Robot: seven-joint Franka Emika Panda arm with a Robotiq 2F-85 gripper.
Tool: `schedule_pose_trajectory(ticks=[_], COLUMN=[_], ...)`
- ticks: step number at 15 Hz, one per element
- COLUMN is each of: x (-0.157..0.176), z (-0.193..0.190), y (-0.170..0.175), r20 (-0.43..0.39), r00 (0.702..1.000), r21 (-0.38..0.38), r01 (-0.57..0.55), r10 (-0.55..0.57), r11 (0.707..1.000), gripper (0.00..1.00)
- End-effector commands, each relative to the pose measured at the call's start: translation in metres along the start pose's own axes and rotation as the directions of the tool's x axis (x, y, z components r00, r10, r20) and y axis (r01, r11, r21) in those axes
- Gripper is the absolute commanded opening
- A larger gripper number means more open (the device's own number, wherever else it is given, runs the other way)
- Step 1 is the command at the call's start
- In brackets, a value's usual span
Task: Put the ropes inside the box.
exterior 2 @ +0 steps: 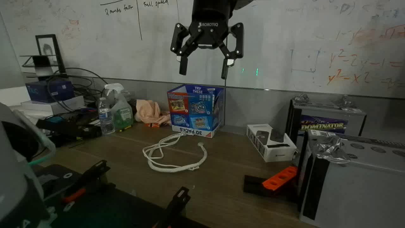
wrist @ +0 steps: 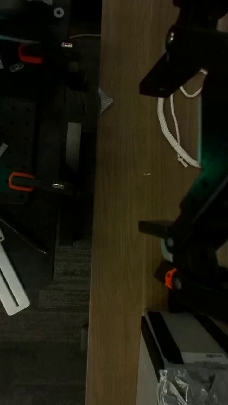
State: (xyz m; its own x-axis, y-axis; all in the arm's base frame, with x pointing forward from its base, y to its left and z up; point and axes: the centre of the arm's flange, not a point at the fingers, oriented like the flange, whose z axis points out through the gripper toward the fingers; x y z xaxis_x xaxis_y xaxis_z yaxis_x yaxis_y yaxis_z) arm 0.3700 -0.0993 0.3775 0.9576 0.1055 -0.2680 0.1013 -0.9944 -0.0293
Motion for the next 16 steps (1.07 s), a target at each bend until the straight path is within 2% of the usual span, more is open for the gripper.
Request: schedule_pose_trajectory(ticks=[1, 5, 7, 16], x=[0.000, 0.001, 0.002, 0.018], z=[-0.002, -0.004, 0.009, 0.097], y=[0.000, 0.001, -0.017, -0.156], r20=[-0.003, -0.008, -0.036, -0.193], r00=[1.000, 1.000, 0.999, 0.966], r21=[-0.001, -0.002, -0.016, 0.006], r01=[0.000, -0.001, 0.015, 0.179], r10=[0.000, 0.001, -0.015, -0.175], r11=[1.000, 1.000, 1.000, 0.984], gripper=[1.00, 1.00, 1.00, 1.00])
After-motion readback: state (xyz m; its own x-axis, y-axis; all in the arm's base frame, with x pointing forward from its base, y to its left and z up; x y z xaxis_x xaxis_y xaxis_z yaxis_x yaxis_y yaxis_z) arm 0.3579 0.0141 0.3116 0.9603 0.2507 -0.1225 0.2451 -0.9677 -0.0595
